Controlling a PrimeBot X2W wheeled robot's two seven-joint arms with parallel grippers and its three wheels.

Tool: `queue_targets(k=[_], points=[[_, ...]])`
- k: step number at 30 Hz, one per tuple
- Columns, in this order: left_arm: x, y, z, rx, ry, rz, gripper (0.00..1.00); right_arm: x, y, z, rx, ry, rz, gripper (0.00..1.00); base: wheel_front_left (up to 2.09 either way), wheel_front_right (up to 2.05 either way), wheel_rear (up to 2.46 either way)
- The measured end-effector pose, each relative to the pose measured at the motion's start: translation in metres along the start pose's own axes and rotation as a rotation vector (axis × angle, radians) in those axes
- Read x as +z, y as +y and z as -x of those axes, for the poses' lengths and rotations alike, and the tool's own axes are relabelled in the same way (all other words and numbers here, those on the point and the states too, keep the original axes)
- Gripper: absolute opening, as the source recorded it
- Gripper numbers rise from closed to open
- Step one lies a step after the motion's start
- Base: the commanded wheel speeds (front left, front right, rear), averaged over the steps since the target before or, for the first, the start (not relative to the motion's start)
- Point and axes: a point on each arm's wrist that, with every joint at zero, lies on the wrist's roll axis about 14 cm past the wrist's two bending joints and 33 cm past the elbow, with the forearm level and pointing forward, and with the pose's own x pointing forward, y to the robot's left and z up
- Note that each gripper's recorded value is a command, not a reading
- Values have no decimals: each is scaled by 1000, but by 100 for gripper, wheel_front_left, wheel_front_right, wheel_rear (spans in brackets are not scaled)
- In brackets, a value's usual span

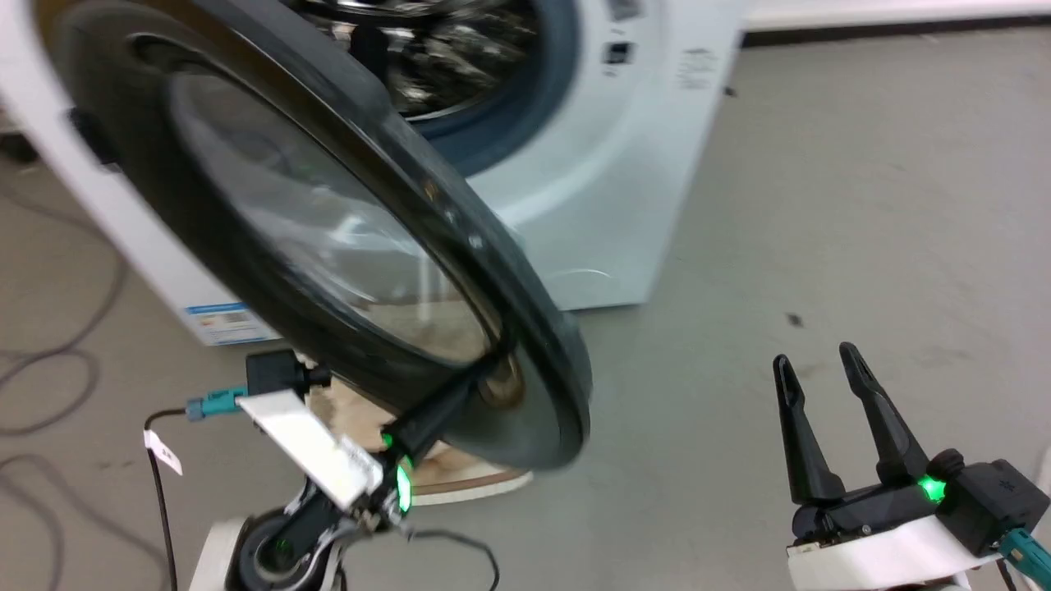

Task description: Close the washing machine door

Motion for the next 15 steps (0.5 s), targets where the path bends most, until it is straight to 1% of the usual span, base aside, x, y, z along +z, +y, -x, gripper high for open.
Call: queue_targets(k=[8, 11, 15], points=[[12, 7, -68, -29, -85, 57, 0, 1, -33, 22, -126, 18, 29, 100, 0, 0, 0], [19, 7, -89, -45, -139, 105, 0, 1, -40, 28, -157, 25, 38, 100, 0, 0, 0], [24, 6, -110, -46, -193, 123, 0, 2, -47, 33, -184, 29, 46, 100, 0, 0, 0]])
